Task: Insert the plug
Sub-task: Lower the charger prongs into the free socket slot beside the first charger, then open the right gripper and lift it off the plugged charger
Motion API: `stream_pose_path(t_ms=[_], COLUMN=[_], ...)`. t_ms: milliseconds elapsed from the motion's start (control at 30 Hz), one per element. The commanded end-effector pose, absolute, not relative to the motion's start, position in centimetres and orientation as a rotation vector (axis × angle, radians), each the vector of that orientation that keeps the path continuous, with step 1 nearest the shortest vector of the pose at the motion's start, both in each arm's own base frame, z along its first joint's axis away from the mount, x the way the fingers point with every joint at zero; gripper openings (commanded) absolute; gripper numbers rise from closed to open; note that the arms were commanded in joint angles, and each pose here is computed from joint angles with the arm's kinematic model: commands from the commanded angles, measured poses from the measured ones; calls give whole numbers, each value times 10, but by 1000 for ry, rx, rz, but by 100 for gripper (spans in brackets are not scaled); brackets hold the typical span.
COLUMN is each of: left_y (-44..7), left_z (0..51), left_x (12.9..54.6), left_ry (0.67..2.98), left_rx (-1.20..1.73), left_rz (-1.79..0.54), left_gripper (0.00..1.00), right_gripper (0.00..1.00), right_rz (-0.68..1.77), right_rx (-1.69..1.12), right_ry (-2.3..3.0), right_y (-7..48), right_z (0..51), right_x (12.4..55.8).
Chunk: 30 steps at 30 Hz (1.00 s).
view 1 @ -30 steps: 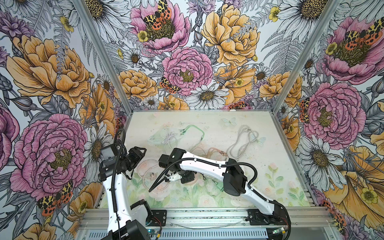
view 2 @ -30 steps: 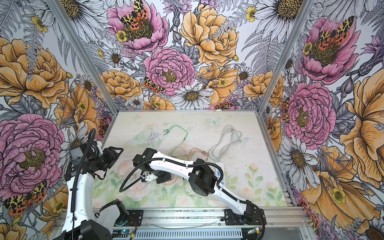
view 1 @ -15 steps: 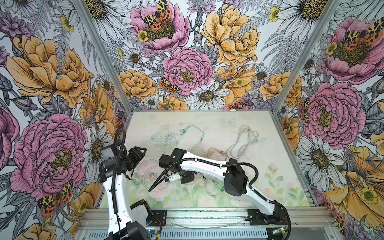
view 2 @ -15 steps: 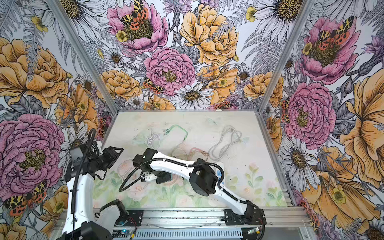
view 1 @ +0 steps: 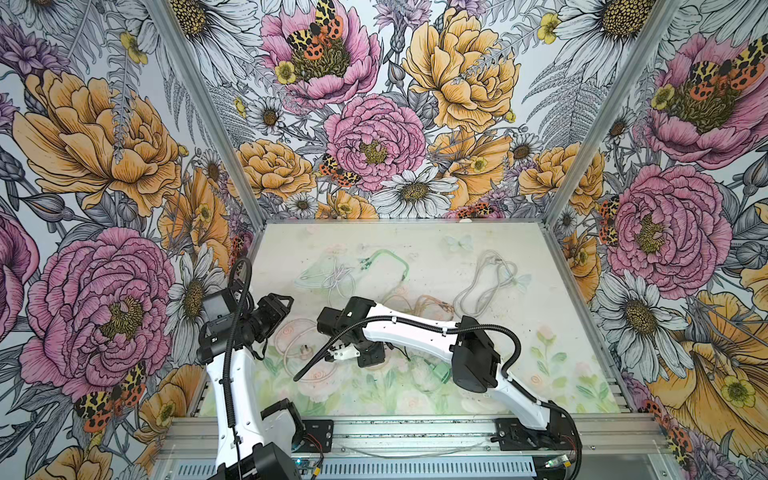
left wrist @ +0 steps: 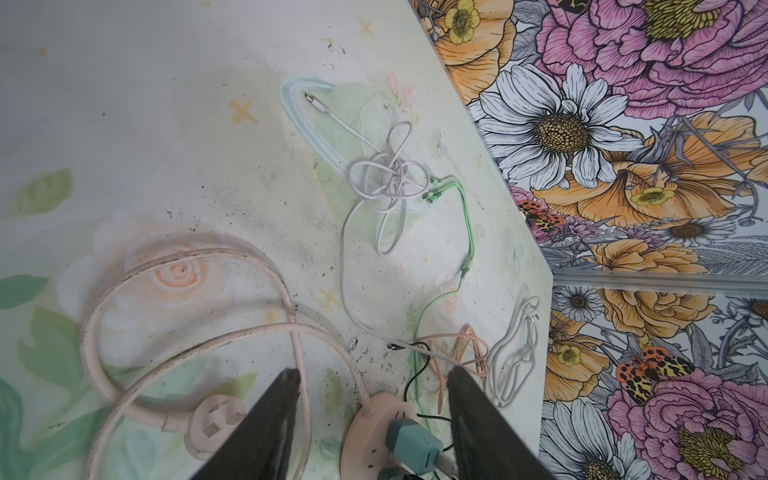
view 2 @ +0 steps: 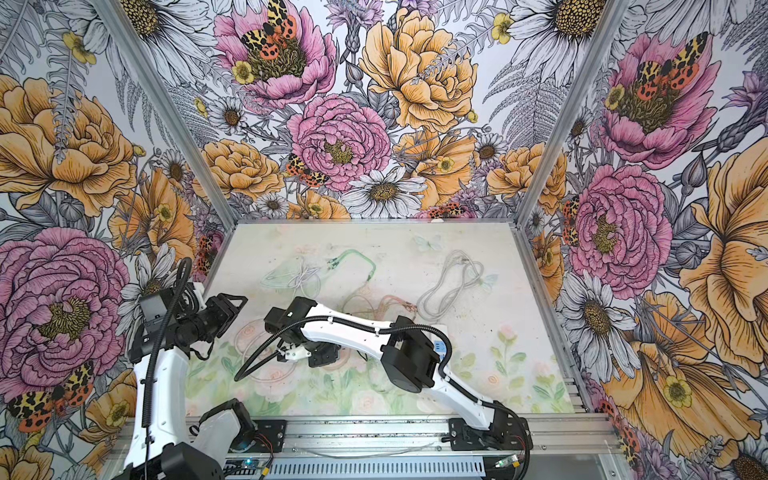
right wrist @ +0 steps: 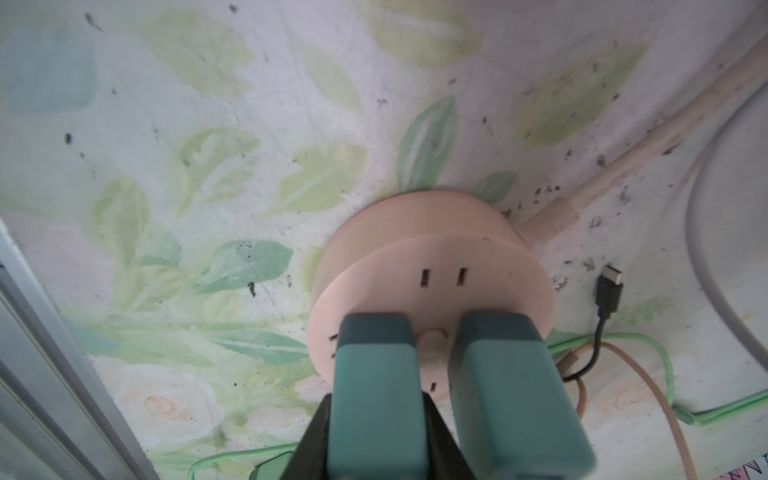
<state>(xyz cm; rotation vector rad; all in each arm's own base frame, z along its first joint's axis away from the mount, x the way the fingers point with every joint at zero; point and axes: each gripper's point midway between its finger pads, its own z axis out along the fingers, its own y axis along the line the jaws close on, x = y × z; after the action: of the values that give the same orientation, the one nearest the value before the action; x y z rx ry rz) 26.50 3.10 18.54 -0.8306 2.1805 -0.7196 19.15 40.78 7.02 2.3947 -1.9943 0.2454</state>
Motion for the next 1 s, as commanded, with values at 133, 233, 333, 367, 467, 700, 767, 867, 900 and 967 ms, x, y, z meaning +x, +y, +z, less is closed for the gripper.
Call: stream_pose_path(t_ms=[133, 233, 333, 367, 467, 700, 767, 867, 900, 967], left_y=[32, 32, 32, 32, 32, 32, 32, 32, 32, 32], left_z=[187, 187, 187, 187, 186, 187, 187, 187, 187, 187], left_x=[268, 268, 268, 268, 268, 268, 268, 268, 268, 268], left_ry=[2165, 2165, 2166, 2166, 2167, 2165, 2164, 2163, 2163, 2163], left_rx=[-807, -806, -808, -808, -809, -807, -805, -805, -806, -807], left_rz=[-702, -703, -703, -702, -703, -712, -713, -712, -713, -713], left_gripper=[60, 60, 60, 60, 60, 60, 60, 60, 60, 60], right_gripper=[35, 37, 40, 41, 43, 41, 42, 41, 41, 41], right_rz=[197, 201, 195, 189, 165, 28, 9, -18, -31, -76], right_rx=[2433, 2432, 2432, 2431, 2429, 2461, 2472, 2479, 2483, 2505], right_ry=[-2086, -2096, -2105, -2109, -2118, -2154, -2177, -2216, -2229, -2265], right_y=[418, 417, 417, 418, 418, 423, 423, 421, 420, 418], right_z=[88, 90, 92, 93, 96, 113, 121, 136, 141, 155], right_x=[199, 202, 202, 202, 199, 189, 188, 186, 185, 183])
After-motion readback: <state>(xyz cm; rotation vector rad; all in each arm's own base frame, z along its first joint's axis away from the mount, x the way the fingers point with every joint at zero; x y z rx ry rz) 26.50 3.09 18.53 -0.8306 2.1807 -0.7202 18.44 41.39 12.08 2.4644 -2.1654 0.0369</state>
